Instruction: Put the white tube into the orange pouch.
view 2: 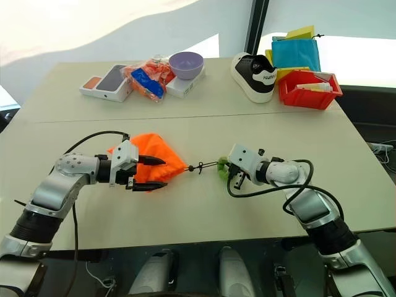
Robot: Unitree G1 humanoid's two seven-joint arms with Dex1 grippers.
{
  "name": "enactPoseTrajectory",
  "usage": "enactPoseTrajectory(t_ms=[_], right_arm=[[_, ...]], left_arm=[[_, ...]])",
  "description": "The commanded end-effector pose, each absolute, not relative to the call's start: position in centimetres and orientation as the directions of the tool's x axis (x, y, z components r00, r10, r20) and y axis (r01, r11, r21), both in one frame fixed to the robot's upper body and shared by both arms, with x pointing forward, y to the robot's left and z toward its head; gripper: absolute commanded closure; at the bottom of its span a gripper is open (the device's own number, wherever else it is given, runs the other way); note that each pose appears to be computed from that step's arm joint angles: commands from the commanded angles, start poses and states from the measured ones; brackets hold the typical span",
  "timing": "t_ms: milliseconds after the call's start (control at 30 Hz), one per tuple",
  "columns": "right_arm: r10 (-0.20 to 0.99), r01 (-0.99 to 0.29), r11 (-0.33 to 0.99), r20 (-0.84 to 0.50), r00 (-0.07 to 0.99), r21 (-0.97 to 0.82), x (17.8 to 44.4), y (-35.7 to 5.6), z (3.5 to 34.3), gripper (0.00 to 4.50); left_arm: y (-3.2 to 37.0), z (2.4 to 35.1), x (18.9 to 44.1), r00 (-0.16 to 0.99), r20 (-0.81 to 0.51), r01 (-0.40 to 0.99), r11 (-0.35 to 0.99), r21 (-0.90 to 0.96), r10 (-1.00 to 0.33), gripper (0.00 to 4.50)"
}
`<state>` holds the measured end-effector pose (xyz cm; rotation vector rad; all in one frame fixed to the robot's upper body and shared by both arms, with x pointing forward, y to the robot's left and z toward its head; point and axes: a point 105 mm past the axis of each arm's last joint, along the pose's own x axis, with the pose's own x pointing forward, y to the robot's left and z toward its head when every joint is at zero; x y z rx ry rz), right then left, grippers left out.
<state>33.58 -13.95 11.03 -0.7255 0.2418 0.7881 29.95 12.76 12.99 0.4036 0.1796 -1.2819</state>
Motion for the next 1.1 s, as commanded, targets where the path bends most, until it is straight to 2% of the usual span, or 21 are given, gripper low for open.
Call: enactPoseTrajectory(t_ms=[33, 233, 433, 500, 667, 800, 1100], right_arm=[[0.571, -0.692, 0.465, -0.409, 0.711, -0.552, 34.1, -13.6, 12.4, 4.48], [0.583, -0.694, 0.460, -0.401, 0.707, -0.554, 34.4, -13.2, 12.5, 4.48], [0.584, -0.691, 0.463, -0.395, 0.709, -0.555, 34.2, -13.1, 12.5, 4.48], [0.583, -0.691, 0.466, -0.396, 0.710, -0.553, 34.1, -13.1, 12.5, 4.48], [0.580, -0.689, 0.473, -0.395, 0.713, -0.550, 33.9, -13.1, 12.3, 4.48], [0.578, -0.686, 0.479, -0.390, 0.716, -0.549, 33.8, -13.0, 12.3, 4.48], [0.579, -0.682, 0.486, -0.383, 0.720, -0.546, 33.4, -12.9, 12.4, 4.48]], left_arm=[[12.4, 15.6, 30.9, 0.314, -0.271, 0.942, 0.263, 0.208, -0.910, 1.01], [11.2, 16.9, 33.2, 0.305, -0.277, 0.952, 0.287, 0.106, -0.911, 1.01], [8.8, 16.0, 34.6, 0.276, -0.430, 0.961, 0.257, 0.103, -0.860, 1.01], [7.8, 15.8, 34.8, 0.258, -0.460, 0.961, 0.273, 0.037, -0.849, 1.01], [6.4, 15.5, 34.6, 0.191, -0.523, 0.972, 0.234, -0.017, -0.831, 1.01], [6.8, 13.6, 35.0, 0.182, -0.640, 0.975, 0.223, 0.018, -0.747, 1.01], [6.3, 12.2, 35.2, 0.135, -0.686, 0.976, 0.216, -0.034, -0.715, 1.01]])
